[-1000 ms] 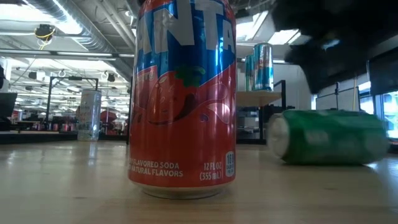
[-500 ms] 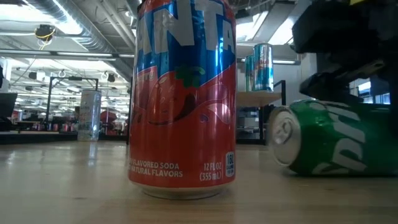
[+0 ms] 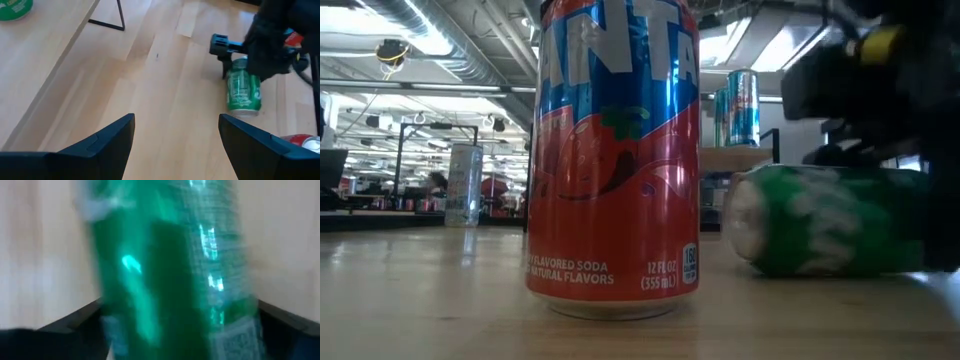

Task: Place canned beverage on shelf
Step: Put the green soda can on the shelf aligned with the other green soda can

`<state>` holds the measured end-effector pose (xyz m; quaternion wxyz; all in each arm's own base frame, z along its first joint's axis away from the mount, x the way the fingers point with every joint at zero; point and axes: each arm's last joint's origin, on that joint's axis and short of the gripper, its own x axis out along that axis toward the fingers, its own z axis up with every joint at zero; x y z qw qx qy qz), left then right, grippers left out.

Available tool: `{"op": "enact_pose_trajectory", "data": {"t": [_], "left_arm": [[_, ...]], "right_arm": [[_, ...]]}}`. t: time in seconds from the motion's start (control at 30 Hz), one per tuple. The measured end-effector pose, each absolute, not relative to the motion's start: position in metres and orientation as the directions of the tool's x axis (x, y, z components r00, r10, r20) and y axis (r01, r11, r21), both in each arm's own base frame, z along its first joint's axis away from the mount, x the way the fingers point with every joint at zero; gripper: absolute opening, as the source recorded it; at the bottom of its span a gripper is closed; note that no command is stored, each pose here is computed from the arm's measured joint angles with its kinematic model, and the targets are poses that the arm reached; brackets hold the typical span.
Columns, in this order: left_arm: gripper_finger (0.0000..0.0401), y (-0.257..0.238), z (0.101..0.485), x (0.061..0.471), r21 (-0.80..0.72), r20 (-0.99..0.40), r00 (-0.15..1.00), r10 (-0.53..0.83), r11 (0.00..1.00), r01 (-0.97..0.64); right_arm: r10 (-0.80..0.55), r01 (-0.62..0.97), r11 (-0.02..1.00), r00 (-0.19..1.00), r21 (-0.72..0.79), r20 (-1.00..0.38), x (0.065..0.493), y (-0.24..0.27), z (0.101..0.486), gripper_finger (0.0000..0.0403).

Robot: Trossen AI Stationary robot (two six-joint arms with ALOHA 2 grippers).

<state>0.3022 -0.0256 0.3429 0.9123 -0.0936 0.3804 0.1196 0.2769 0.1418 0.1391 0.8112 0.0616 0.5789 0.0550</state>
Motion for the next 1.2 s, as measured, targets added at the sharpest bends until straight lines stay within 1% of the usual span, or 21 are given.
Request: {"op": "enact_pose_trajectory", "data": {"t": [0.07,0.1,0.13,0.23,0.37,0.47,0.57,0.67,0.77,0.87,0.97,1.03,1.2], "left_arm": [[0.0284,-0.028,0.343,0.302,-0.086,-0.715,0.683,0.145,0.952,-0.293],[0.0284,-0.028,0.343,0.302,-0.089,-0.714,0.685,0.143,0.952,-0.292],[0.0284,-0.03,0.343,0.302,-0.089,-0.712,0.688,0.141,0.953,-0.288],[0.0284,-0.032,0.343,0.302,-0.094,-0.711,0.69,0.139,0.953,-0.288],[0.0284,-0.036,0.343,0.302,-0.105,-0.711,0.691,0.131,0.952,-0.288],[0.0284,-0.039,0.344,0.3,-0.111,-0.709,0.695,0.123,0.953,-0.282],[0.0284,-0.039,0.353,0.296,-0.153,-0.676,0.728,0.119,0.943,-0.296],[0.0284,-0.037,0.365,0.287,-0.187,-0.628,0.769,0.121,0.936,-0.3],[0.0284,-0.035,0.376,0.278,-0.192,-0.586,0.797,0.145,0.931,-0.311],[0.0284,-0.031,0.39,0.267,-0.182,-0.525,0.824,0.212,0.918,-0.352],[0.0284,-0.027,0.402,0.259,-0.17,-0.443,0.839,0.315,0.889,-0.424],[0.0284,-0.025,0.407,0.258,-0.172,-0.399,0.848,0.349,0.88,-0.443],[0.0284,-0.025,0.416,0.265,-0.194,-0.31,0.909,0.279,0.917,-0.348]], "right_arm": [[0.153,-0.017,0.988,0.314,0.156,-0.937,0.276,0.141,0.137,0.0358],[0.145,-0.008,0.989,0.316,0.15,-0.937,0.277,0.14,0.138,0.0349],[0.128,-0.003,0.991,0.32,0.135,-0.939,0.277,0.14,0.137,0.0335],[0.12,0.003,0.992,0.336,0.128,-0.934,0.277,0.138,0.14,0.0273],[0.09,0.006,0.995,0.366,0.099,-0.926,0.276,0.135,0.148,0.0272],[0.101,0.001,0.994,0.419,0.112,-0.902,0.274,0.133,0.164,0.0272],[0.107,0.007,0.992,0.456,0.124,-0.883,0.27,0.127,0.187,0.0272],[0.097,0.01,0.993,0.523,0.12,-0.847,0.268,0.118,0.218,0.0272],[0.042,0.034,0.997,0.573,0.075,-0.819,0.265,0.105,0.247,0.0272],[-0.019,0.069,0.997,0.621,0.031,-0.784,0.262,0.089,0.277,0.0272],[-0.068,0.114,0.993,0.741,0.026,-0.668,0.263,0.073,0.32,0.0272],[-0.13,0.166,0.986,0.789,0.005,-0.6,0.263,0.062,0.342,0.0272],[-0.219,0.24,0.971,0.863,-0.013,-0.456,0.267,0.041,0.381,0.0272]]}}
